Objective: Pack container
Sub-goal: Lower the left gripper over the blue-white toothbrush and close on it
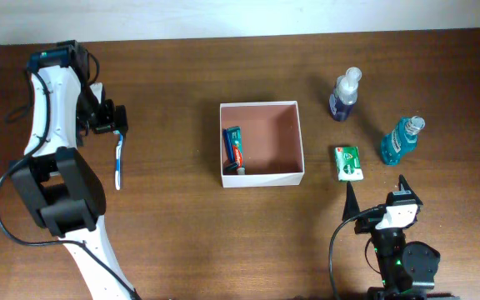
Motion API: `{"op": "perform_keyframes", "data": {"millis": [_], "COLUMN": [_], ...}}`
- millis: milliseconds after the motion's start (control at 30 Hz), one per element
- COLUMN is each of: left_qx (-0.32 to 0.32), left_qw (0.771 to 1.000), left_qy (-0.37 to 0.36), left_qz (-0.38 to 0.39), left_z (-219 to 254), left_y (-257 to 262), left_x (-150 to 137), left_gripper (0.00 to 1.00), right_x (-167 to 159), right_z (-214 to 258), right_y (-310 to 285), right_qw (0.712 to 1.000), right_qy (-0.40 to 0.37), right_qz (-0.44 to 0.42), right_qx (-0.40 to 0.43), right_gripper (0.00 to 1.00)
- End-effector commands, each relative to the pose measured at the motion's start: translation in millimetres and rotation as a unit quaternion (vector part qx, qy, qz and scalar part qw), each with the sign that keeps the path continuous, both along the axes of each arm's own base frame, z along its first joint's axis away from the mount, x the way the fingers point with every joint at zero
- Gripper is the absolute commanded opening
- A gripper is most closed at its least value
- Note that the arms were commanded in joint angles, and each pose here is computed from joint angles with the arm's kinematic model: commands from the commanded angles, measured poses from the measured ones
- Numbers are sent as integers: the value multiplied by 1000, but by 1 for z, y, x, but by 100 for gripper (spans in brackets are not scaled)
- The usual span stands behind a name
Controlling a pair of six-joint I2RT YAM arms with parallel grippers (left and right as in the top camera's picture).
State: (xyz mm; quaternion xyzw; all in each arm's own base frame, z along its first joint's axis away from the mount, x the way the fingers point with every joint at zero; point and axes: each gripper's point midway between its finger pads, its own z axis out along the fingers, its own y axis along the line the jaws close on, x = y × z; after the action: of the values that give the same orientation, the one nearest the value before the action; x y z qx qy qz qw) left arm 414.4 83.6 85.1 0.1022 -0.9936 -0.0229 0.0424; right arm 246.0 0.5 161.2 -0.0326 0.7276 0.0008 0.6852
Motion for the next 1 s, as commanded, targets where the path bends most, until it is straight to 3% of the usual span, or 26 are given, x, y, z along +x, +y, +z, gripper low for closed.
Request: {"op": "perform_keyframes", "data": {"millis": [0, 967], "left_qx": [-10, -10], "left_qw": [1000, 999], "left_qy": [11, 32], "left_qz": [-24, -20], "left_z": [-10, -56], "left_y": [-3, -4], "left_x": [-8, -22], "left_gripper": [99, 99], "right_x": [0, 0], "right_z": [-2, -2], "right_y": [-1, -1], "right_qw": [1000, 1000], "right_qy": [1, 1], "right_qz": [-3, -3], "right_qx": [2, 2], "right_gripper": [98, 98]}}
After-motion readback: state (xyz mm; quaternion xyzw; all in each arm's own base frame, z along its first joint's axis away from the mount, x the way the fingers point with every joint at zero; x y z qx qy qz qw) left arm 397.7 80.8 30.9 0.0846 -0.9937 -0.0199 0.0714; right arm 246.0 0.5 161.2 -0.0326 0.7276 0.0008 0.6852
